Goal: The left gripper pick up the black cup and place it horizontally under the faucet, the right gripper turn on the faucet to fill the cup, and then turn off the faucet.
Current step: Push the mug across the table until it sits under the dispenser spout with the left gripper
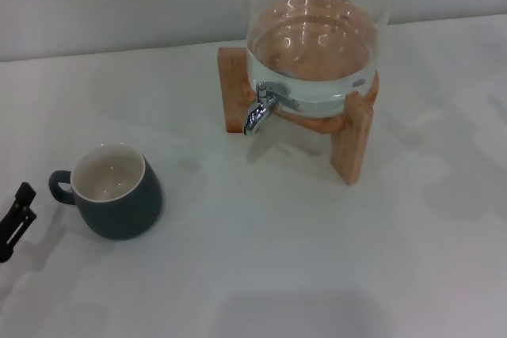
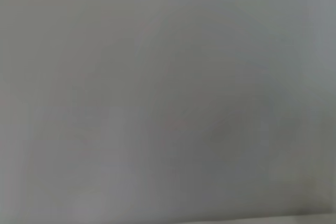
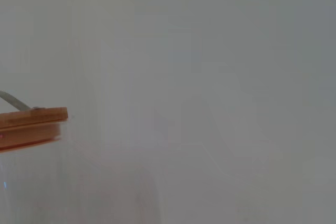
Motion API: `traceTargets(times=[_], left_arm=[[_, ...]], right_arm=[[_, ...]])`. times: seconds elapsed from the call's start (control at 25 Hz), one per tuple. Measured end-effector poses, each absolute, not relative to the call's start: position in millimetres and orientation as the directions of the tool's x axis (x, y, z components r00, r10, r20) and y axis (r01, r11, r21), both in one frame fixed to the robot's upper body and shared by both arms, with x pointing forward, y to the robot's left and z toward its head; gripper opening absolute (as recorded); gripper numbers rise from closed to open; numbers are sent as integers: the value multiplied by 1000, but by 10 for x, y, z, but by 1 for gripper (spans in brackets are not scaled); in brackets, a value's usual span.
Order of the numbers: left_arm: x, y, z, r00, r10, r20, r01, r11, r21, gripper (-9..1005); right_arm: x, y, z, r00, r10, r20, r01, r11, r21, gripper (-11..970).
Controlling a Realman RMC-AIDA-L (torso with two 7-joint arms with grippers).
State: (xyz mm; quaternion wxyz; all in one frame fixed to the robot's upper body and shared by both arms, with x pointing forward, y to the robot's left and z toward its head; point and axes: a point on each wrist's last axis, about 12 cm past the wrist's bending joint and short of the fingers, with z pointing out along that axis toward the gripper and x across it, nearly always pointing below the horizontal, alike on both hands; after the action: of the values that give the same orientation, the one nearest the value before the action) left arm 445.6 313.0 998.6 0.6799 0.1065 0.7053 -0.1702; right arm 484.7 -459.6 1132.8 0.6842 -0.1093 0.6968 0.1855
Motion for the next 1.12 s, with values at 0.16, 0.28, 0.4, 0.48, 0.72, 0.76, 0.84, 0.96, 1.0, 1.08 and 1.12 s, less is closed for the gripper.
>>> traceTargets(times=[0.16,0.28,0.4,0.48,0.72,0.76,0.84,0.96,1.0,1.08,1.12], left_arm=[[4395,3142,9965,-59,-84,-995,375,922,-100,862],[4359,3137,9938,-70,-81,-994,368,924,-102,862],[4353,3143,9910,-90,-76,-993,358,928,-103,861],[4371,3148,9878,-118,-70,-991,347,932,-107,861],[4476,3112,9814,-186,-36,-982,350,932,-100,862],[4499,3103,9815,-189,-34,-981,353,930,-100,862],[4548,3087,9821,-194,-29,-981,358,928,-99,861],[4600,3059,9833,-194,-21,-981,374,923,-94,861],[4614,3051,9835,-195,-19,-981,377,921,-93,861],[4651,3041,9842,-196,-15,-980,380,920,-91,862],[4672,3035,9845,-198,-12,-980,383,920,-89,862]], right_arm=[[4848,-4596,11329,-39,102,-994,-406,907,109,777],[4859,-4590,11333,-37,103,-994,-408,907,109,777],[4877,-4578,11339,-35,105,-994,-412,905,110,777],[4884,-4567,11336,-35,107,-994,-413,904,112,777],[4876,-4554,11320,-37,112,-993,-413,903,117,778],[4869,-4557,11318,-37,112,-993,-411,904,118,778],[4857,-4564,11317,-35,114,-993,-409,905,119,778],[4844,-4568,11313,-35,116,-993,-406,906,121,778],[4841,-4570,11311,-35,117,-993,-406,906,121,778],[4837,-4572,11310,-35,117,-992,-405,906,121,778],[4835,-4573,11310,-35,117,-992,-404,906,121,778]])
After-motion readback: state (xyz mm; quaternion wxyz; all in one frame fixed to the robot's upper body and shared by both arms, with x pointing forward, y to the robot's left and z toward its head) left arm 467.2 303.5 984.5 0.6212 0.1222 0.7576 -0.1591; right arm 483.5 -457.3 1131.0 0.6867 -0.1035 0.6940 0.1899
